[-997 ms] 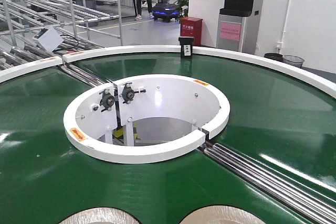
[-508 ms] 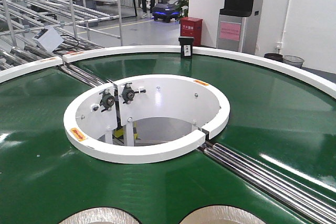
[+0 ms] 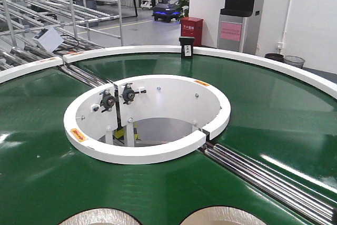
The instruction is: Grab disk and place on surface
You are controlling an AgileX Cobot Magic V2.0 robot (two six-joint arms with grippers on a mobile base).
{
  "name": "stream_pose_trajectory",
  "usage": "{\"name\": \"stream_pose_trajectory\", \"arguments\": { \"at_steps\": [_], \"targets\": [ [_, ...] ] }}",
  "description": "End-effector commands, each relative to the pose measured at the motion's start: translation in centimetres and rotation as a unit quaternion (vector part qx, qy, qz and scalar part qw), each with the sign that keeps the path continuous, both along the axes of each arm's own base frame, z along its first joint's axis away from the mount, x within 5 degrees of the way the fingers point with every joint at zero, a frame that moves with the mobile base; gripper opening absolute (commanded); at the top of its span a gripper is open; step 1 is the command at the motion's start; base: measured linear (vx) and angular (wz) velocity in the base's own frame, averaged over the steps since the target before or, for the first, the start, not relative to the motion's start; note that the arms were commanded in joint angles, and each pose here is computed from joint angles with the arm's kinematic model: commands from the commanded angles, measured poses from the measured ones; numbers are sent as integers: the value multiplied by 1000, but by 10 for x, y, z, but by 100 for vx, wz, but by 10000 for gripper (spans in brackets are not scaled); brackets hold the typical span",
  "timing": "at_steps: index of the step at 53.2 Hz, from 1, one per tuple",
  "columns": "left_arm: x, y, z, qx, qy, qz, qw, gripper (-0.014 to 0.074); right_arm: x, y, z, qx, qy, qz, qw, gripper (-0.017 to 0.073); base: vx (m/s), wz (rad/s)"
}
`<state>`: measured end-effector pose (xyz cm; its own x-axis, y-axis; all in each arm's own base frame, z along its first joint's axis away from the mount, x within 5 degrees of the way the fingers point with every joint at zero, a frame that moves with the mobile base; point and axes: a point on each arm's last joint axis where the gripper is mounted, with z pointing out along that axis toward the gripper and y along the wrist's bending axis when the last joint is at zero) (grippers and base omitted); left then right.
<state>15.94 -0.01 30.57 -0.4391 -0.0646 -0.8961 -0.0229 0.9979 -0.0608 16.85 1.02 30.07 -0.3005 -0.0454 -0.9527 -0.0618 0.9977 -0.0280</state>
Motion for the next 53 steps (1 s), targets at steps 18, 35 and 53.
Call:
{"name": "stream_pose_trajectory", "arguments": {
  "at_steps": [18, 35, 53],
  "targets": [
    [50, -1, -33, -3, 82, 1, 997, 512, 6, 1, 15, 1, -49, 6, 999, 533, 0, 0],
    [71, -11, -91, -92, 258, 0, 962, 470, 6, 1, 14, 0, -46, 6, 999, 533, 0, 0],
    [88, -27, -106, -174, 249, -50, 952, 463, 5, 1, 12, -1, -33, 4, 999, 533, 0, 0]
  ]
}}
